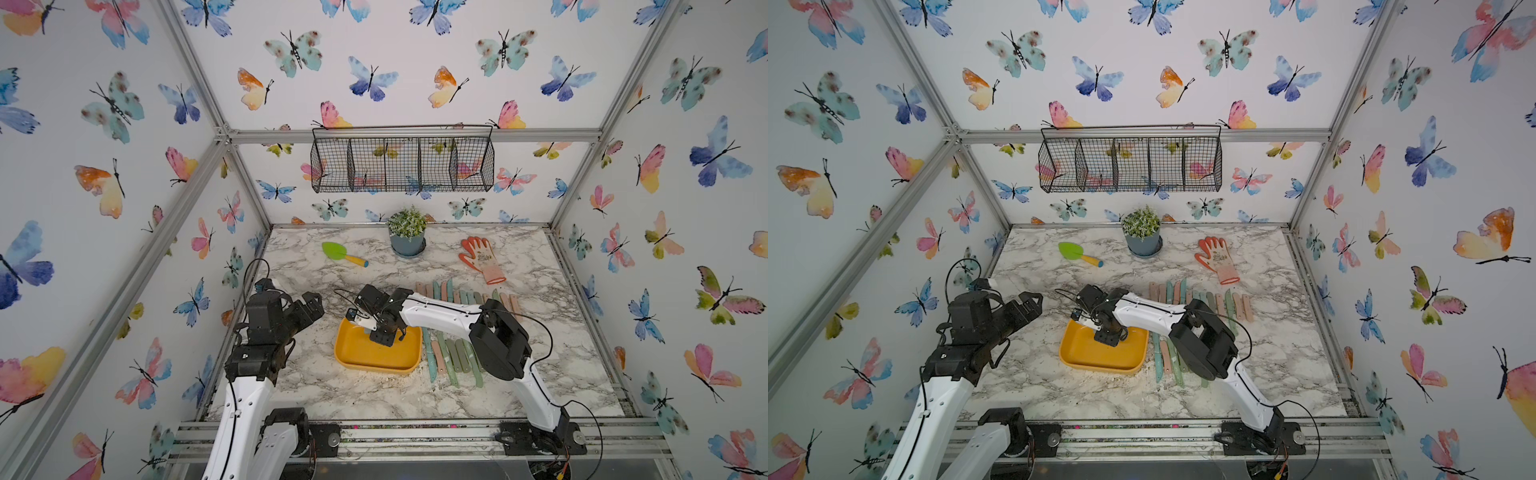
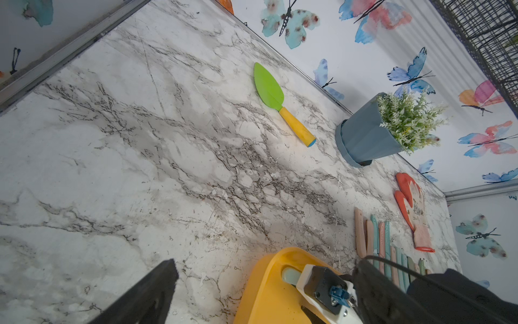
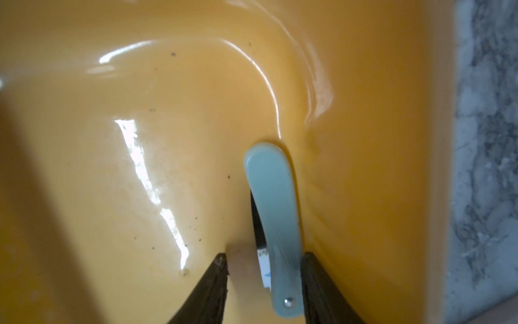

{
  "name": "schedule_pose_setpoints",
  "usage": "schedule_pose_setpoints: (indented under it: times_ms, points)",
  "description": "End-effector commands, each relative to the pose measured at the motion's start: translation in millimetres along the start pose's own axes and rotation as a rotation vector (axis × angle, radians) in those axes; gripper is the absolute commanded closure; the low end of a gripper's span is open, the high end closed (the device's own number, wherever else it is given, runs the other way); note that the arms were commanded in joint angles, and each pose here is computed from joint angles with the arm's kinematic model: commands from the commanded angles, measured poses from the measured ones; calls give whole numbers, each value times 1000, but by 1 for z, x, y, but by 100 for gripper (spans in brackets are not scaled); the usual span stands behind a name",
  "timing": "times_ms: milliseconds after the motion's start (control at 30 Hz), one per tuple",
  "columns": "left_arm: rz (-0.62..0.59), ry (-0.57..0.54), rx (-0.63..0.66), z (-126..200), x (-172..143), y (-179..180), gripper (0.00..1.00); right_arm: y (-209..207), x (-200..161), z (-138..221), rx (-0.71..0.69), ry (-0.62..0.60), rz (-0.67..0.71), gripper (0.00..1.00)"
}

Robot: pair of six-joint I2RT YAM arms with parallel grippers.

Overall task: Take the fruit knife out of the storage box
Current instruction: Pick up the fruit knife from the storage box.

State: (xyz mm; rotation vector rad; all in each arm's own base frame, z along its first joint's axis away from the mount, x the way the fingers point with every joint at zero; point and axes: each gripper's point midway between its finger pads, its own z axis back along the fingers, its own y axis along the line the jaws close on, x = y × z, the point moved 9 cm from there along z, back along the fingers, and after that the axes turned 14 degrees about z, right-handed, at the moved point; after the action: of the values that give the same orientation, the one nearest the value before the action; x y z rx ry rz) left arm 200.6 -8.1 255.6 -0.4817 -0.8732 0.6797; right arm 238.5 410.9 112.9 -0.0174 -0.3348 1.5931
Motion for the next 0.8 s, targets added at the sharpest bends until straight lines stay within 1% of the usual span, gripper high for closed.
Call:
schedule_pose_setpoints:
  times_ms: [0,67,267,300,433,467,567,667,767]
  points:
    - [3,-25,-2,2,2,1,2,4,-4,-11,14,66,23,48]
    - [3,-26,-2,2,2,1,2,6,-5,-15,27,75,30,45]
    - [3,-28,-2,3,2,1,2,15,-4,-17,130,65,55,43]
    - [4,-28,-1,2,3,1,2,16,-4,-16,149,61,58,43]
    - [4,-30,-1,3,3,1,2,21,-3,-11,208,25,62,55]
    - [4,-30,-1,3,3,1,1,22,-2,-9,216,16,63,56]
    - [5,-32,0,3,3,1,2,19,1,-2,192,-23,60,58]
    - [4,-33,0,3,3,1,2,13,3,0,112,-45,41,54]
    - [4,-32,1,3,3,1,2,9,4,-4,87,-11,13,52]
